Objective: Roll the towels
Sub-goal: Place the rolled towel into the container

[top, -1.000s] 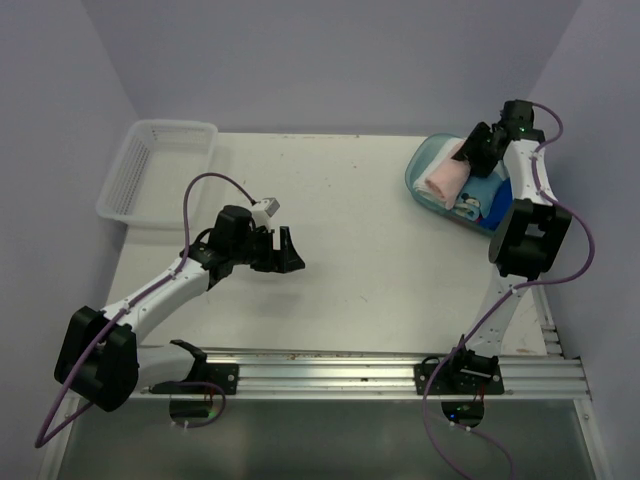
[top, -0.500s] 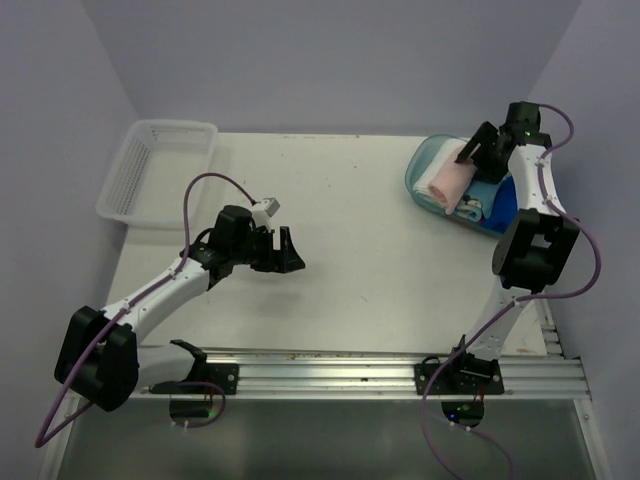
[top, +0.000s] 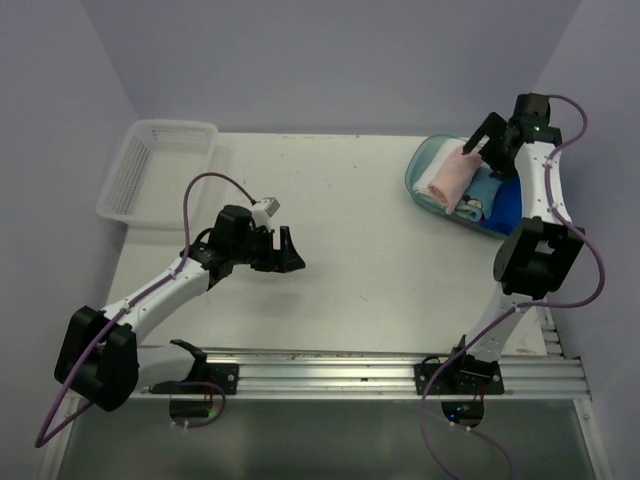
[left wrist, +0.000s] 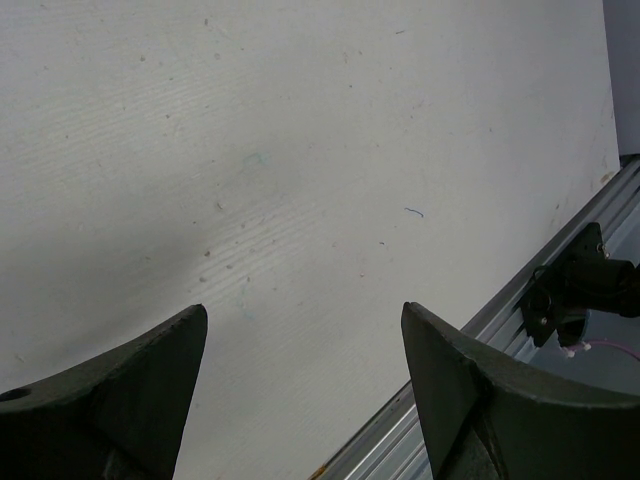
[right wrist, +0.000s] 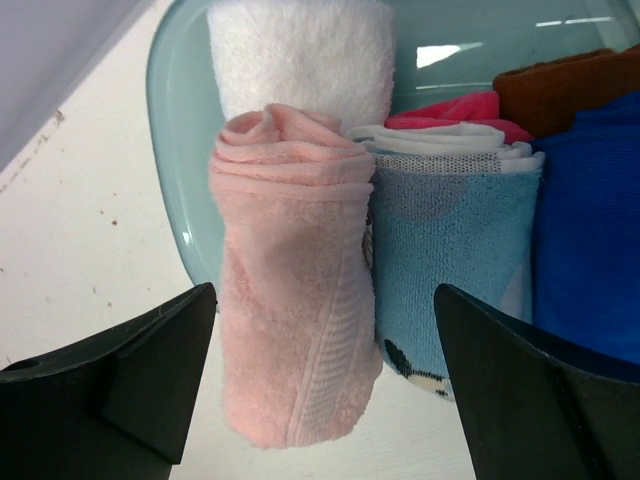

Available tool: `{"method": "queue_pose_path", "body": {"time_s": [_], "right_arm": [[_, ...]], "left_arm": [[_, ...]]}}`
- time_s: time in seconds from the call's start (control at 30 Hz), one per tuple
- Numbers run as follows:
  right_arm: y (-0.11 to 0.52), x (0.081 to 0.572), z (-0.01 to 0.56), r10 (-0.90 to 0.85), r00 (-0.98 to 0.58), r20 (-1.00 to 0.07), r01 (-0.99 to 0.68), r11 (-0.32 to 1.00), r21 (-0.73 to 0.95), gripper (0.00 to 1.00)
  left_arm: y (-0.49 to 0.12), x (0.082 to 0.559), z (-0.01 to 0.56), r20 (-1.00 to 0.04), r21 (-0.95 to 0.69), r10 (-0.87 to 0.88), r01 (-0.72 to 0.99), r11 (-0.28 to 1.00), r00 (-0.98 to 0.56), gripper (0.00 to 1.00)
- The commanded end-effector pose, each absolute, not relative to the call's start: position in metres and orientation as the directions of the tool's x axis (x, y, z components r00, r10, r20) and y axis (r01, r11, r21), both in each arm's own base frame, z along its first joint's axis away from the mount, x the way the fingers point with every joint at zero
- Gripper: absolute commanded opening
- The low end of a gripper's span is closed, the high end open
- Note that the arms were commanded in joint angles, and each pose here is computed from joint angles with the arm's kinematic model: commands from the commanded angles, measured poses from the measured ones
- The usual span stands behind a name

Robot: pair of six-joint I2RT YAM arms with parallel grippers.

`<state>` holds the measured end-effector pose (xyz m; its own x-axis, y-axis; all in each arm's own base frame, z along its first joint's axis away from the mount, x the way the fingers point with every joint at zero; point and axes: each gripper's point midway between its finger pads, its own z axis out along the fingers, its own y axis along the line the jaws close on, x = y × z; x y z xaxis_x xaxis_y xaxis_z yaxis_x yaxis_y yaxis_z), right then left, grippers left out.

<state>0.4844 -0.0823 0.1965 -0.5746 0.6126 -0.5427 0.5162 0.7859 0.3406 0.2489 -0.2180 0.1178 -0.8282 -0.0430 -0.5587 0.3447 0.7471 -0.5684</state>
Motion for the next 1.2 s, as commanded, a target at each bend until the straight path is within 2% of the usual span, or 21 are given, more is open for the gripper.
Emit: {"method": "queue_pose_path", "body": {"time_s": [0.0,0.03,0.07,0.2,0.27,0.3,0.37,0.4,0.43,0.57,0.8,1.17], "right_arm": [[-0.092,0.47,0.281,0.582,-0.459,-0.671,0.496,0.795,0.349,0.95],[-0.095,0.467,0.29,0.577,-0.439,-0.689,0.502,0.793,0.344,0.99],[-0.095,0.465,0.3,0.566,-0.421,-0.709,0.489,0.8,0.348,0.99],[-0.095,0.434,0.329,0.524,-0.35,-0.777,0.474,0.814,0.336,0.98],[-0.093,0.408,0.358,0.5,-0.275,-0.821,0.467,0.816,0.34,0.99],[-0.089,0.398,0.347,0.489,-0.297,-0.82,0.469,0.823,0.321,0.98],[-0.087,0.367,0.367,0.455,-0.232,-0.86,0.485,0.82,0.303,0.99],[-0.078,0.359,0.354,0.434,-0.269,-0.86,0.48,0.834,0.272,0.99],[-0.078,0.339,0.368,0.411,-0.219,-0.885,0.49,0.831,0.265,0.99],[-0.057,0.298,0.358,0.355,-0.236,-0.905,0.477,0.853,0.21,0.99],[-0.035,0.251,0.298,0.368,-0.342,-0.865,0.453,0.871,0.191,0.99],[-0.044,0.223,0.257,0.375,-0.362,-0.853,0.505,0.848,0.158,0.99]], "left_arm": [[-0.222,0.263,0.143,-0.619,-0.571,-0.076,0.382,0.726,-0.782,0.82],[-0.22,0.266,0.145,-0.629,-0.554,-0.067,0.387,0.737,-0.775,0.82],[-0.214,0.267,0.143,-0.621,-0.527,-0.057,0.362,0.769,-0.782,0.82],[-0.204,0.288,0.188,-0.728,-0.419,-0.031,0.408,0.811,-0.685,0.83],[-0.196,0.297,0.202,-0.767,-0.36,-0.015,0.411,0.838,-0.641,0.84],[-0.195,0.299,0.213,-0.779,-0.345,-0.01,0.415,0.842,-0.627,0.84],[-0.19,0.303,0.222,-0.794,-0.313,0.001,0.41,0.857,-0.608,0.84],[-0.189,0.306,0.232,-0.809,-0.305,-0.004,0.414,0.857,-0.587,0.84],[-0.188,0.306,0.238,-0.818,-0.301,-0.007,0.417,0.858,-0.575,0.84],[-0.183,0.311,0.264,-0.849,-0.286,-0.036,0.4,0.871,-0.528,0.85],[-0.165,0.309,0.323,-0.908,-0.274,-0.119,0.353,0.895,-0.401,0.88],[-0.148,0.304,0.357,-0.93,-0.294,-0.2,0.297,0.909,-0.308,0.94]]}}
